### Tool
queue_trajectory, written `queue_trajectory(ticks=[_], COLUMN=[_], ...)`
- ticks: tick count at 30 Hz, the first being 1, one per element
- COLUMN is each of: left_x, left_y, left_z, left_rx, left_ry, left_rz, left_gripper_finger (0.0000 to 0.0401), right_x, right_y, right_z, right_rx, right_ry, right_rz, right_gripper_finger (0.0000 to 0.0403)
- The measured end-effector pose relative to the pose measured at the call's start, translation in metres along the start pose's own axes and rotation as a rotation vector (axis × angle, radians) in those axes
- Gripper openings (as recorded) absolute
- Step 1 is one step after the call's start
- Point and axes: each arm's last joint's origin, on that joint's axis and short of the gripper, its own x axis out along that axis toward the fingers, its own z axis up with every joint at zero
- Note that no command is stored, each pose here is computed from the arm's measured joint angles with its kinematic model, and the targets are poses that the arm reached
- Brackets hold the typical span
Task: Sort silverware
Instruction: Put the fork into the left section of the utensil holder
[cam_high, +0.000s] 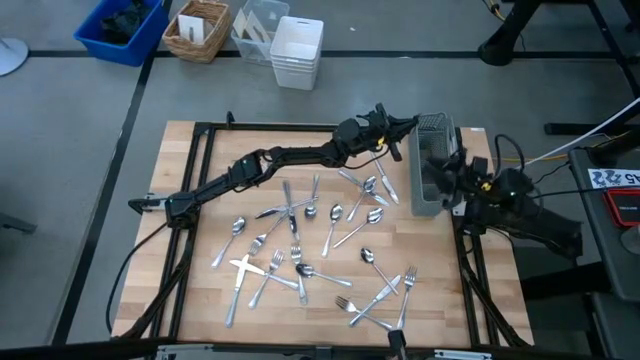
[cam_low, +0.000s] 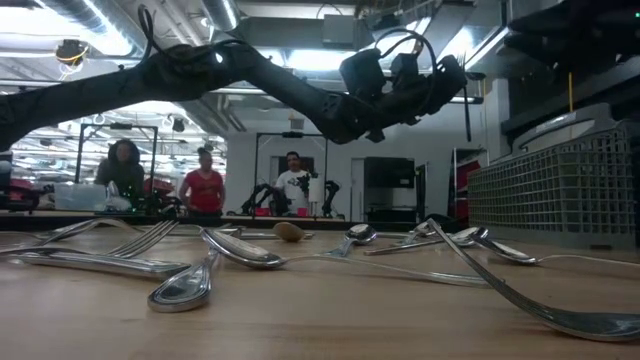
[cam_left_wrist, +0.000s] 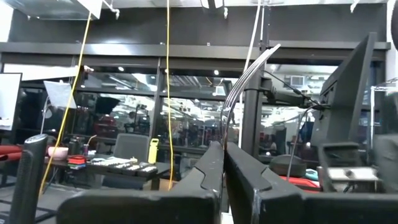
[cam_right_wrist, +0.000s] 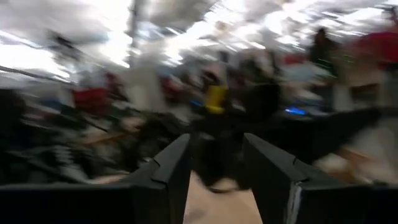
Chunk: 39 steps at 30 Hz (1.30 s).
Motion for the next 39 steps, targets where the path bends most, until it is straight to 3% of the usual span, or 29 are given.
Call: queue_trajectory(ticks=[5,17,27,39], left_x=[0.000,-0.001,-0.001,-0.001], left_y=[0.000,-0.005,-0.010,-0.032], left_z=[0.000,-0.011,-0.011,-0.014], left_rx=[0.000,-0.056,-0.065,-0.051], left_ry=[0.003,0.137,0.142,0.150], left_rz=[-0.013,-0.184,-0.246,-0.367], left_gripper_finger=[0.0001,0.0001,0.0001,0.0001], right_x=[0.004,0.029,0.023,0.033], right_y=[-0.001,0.003,0.000,0.002], right_z=[0.019,0.034,0.044,0.038], right_rx=[-0.121,-0.484,-0.546,-0.613], right_ry=[0.112,0.256,0.342,0.417], right_rz=[-0.184,-0.163,-0.307,-0.205], right_gripper_finger=[0.0150,0.0150,0.0150,0.0150])
